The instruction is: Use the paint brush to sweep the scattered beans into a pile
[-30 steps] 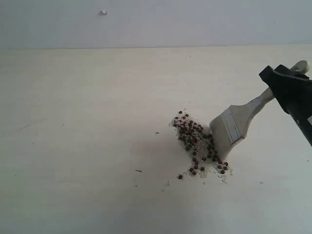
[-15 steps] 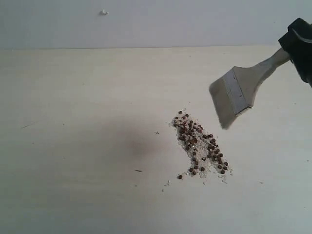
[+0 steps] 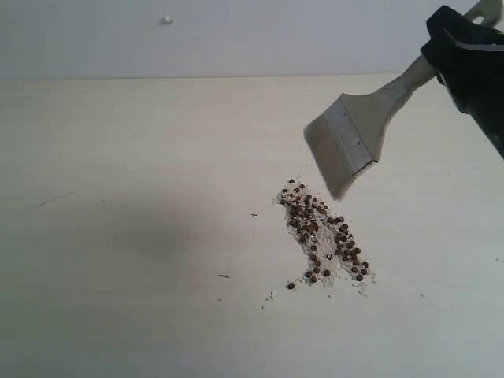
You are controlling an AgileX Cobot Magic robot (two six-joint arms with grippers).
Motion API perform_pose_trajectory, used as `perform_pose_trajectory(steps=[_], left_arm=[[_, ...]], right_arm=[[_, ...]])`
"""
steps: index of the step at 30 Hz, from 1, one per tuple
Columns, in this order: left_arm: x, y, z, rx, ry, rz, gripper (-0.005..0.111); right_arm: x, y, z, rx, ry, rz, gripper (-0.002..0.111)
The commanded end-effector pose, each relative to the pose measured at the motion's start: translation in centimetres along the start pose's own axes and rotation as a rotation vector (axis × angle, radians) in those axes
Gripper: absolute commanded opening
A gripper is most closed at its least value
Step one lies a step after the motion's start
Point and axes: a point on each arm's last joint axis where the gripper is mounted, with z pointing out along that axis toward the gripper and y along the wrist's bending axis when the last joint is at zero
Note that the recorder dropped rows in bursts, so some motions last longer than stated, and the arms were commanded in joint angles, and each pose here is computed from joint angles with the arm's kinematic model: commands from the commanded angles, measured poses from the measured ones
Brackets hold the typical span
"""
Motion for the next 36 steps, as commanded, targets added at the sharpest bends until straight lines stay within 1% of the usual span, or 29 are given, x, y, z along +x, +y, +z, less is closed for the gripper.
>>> perform_pose_trajectory(steps=[1,3,5,8,11,19,20,25,28,30,33,36], left_arm=[[0.0,0.0,0.0,0.005,-0.002,0.002,0.0],[0.0,0.0,0.0,0.005,-0.002,0.002,0.0],[0.0,0.0,0.0,0.005,-0.002,0.002,0.0],[0.0,0.0,0.0,0.005,-0.002,0.002,0.0],[0.0,0.0,0.0,0.005,-0.002,0.002,0.0],[0.0,0.0,0.0,0.005,-0.002,0.002,0.0],[0.0,0.0,0.0,0.005,-0.002,0.002,0.0],[0.0,0.0,0.0,0.005,-0.002,0.002,0.0],[0.0,0.0,0.0,0.005,-0.002,0.002,0.0],[0.0,0.0,0.0,0.005,-0.002,0.002,0.0],[0.0,0.0,0.0,0.005,-0.002,0.002,0.0],[0.0,0.0,0.0,0.005,-0.002,0.002,0.0]], right_arm=[[2.2,1.7,2.4,-0.035,0.038,-0.073,0.0],[4.0,2.4,3.5,-0.006,0.065,-0.112,0.0],[6.4,2.8,4.7,0.06,0.089,-0.101,0.0],[8.3,2.7,6.1,0.079,0.107,-0.113,0.0],[10.4,2.1,7.3,0.105,0.144,-0.12,0.0],[12.8,-0.1,7.3,0.256,0.188,-0.116,0.0],[13.1,-0.6,7.2,0.287,0.199,-0.143,0.0],[12.7,-1.3,7.0,0.371,0.207,-0.293,0.0],[12.3,-1.4,6.9,0.397,0.206,-0.358,0.0],[12.1,-1.3,7.0,0.393,0.201,-0.372,0.0],[11.7,-1.0,7.1,0.376,0.18,-0.355,0.0],[10.9,0.1,7.4,0.298,0.149,-0.308,0.0]])
